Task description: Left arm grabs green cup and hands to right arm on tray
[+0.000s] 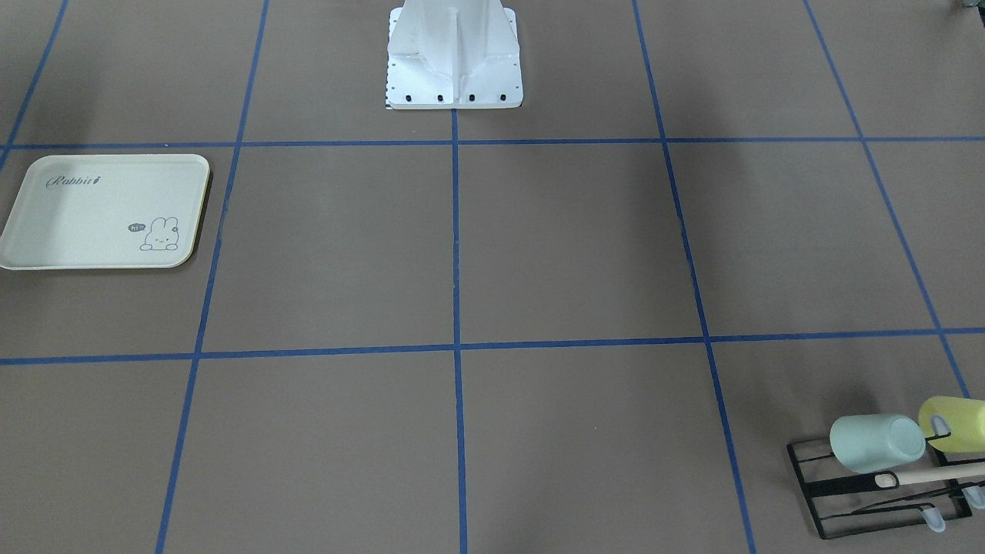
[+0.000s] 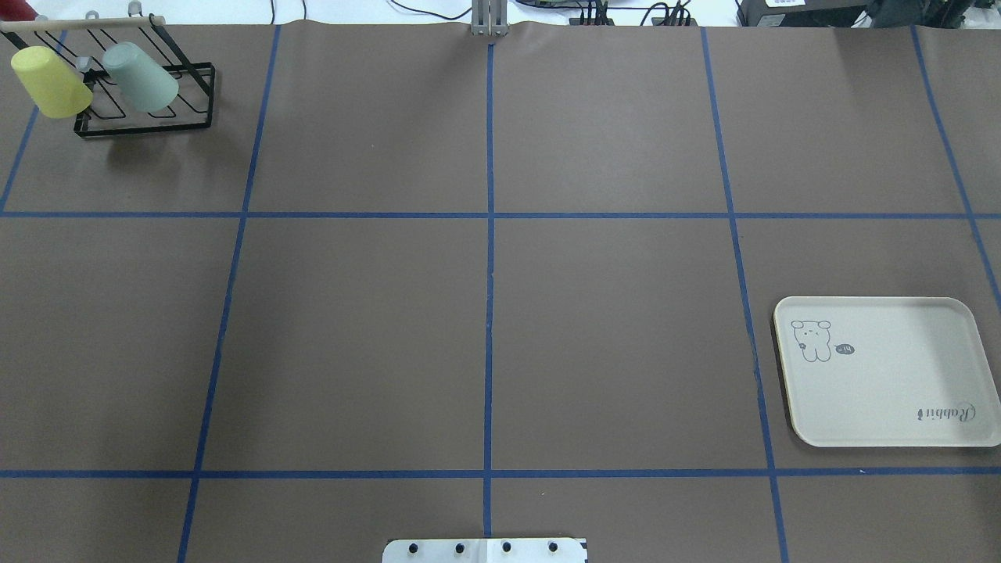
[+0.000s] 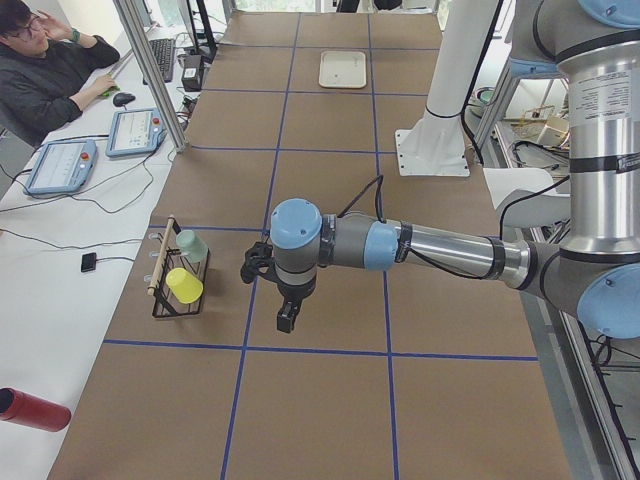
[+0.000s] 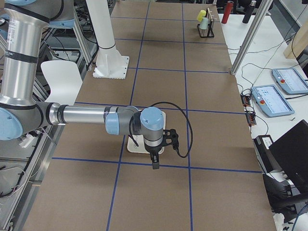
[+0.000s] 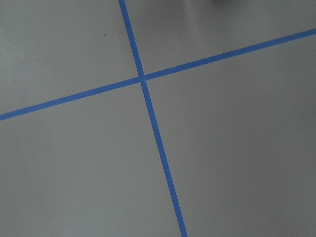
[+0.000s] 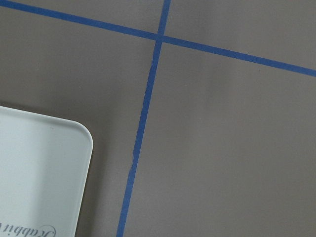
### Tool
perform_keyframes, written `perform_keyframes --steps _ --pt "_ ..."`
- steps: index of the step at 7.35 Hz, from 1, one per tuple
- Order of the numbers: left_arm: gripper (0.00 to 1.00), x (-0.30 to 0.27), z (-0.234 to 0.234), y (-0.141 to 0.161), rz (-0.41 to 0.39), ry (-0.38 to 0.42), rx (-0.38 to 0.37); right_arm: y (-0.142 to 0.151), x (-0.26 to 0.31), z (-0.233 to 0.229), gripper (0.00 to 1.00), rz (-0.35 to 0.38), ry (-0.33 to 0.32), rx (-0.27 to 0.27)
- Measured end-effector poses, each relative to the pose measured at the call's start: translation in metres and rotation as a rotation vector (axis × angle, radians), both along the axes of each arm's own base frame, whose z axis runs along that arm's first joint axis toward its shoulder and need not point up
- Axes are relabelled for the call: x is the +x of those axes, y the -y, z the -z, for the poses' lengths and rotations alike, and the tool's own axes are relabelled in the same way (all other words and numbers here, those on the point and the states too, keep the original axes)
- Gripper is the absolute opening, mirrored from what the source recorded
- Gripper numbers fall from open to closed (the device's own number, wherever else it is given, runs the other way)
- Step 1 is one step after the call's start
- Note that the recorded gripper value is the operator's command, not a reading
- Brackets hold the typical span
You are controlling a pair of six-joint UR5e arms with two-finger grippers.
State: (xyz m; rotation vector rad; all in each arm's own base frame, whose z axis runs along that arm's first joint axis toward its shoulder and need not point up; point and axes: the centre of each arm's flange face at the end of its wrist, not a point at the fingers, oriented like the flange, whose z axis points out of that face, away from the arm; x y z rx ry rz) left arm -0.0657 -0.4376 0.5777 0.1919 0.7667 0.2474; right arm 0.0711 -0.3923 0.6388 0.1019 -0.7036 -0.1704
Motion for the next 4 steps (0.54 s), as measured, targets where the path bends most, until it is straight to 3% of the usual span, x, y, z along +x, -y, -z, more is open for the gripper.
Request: perform_keyframes --steps 3,4 --pt "1.00 0.000 0.008 0.003 -0.001 -0.002 0.079 0.005 -0.001 0.011 1.00 0.000 0.014 0.025" --pt "1.00 0.000 0.013 0.006 0.000 -0.005 0.097 0.012 -0.001 0.022 1.00 -0.003 0.014 0.064"
